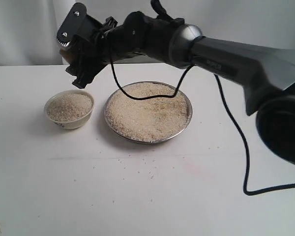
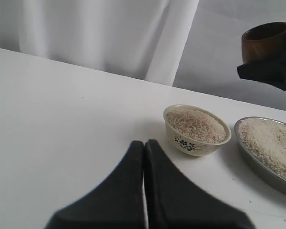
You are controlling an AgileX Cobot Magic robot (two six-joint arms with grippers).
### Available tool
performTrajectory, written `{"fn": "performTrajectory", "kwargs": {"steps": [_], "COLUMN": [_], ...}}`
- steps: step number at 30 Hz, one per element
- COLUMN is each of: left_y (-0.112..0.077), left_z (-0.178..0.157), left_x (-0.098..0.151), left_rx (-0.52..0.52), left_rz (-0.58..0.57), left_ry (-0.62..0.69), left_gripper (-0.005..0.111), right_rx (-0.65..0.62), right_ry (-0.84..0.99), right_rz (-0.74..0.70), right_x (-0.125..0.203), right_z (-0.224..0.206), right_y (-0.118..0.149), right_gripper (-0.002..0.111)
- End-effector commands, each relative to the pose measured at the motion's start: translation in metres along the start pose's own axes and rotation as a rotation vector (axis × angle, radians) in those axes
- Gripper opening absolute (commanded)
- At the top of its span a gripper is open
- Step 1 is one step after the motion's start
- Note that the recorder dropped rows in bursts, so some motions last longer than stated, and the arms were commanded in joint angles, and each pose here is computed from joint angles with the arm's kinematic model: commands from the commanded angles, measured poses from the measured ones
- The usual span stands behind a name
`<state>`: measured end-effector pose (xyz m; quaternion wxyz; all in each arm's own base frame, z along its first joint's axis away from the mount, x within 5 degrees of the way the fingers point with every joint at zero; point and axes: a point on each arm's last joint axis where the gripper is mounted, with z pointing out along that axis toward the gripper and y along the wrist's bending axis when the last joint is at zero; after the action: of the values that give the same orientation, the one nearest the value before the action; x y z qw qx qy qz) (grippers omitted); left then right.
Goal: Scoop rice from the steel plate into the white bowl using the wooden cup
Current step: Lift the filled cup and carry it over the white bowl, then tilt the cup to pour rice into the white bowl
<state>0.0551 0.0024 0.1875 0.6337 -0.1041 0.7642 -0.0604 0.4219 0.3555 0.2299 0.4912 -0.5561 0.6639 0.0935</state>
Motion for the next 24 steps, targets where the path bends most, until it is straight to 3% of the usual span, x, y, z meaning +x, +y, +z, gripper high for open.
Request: {"fn": "performTrajectory", "kwargs": {"steps": [1,7,13,17,24], "left_y": [-0.001,-0.001,-0.001,-0.001,-0.001], "left_z": [0.000,0.000,0.000,0.000,0.000], "left_x": [-0.001,-0.001,-0.001,-0.001,-0.001], "left_rx": [0.008,0.008,0.008,0.008,0.008], "left_rz": [-0.004,-0.004,-0.004,-0.004,-0.004], "left_ry": [-0.011,-0.011,-0.011,-0.011,-0.011], "left_gripper": [0.000,0.000,0.000,0.000,0.000], "right_rx": [0.060,0.108,0.174,0.179,0.244], "right_ry": [0.143,0.244,0.345,0.351,0.419], "right_rz": [-0.089,-0.189,-0.443,-0.486,-0.738], "right_x": [-0.005,-0.001,0.001,0.001,-0.001], "right_z": [0.011,0.032,0.046,0.051,0.061], "right_y": [-0.004,0.001,0.018,0.024,0.044], "right_gripper": [0.000,0.000,0.000,0.000,0.000]}}
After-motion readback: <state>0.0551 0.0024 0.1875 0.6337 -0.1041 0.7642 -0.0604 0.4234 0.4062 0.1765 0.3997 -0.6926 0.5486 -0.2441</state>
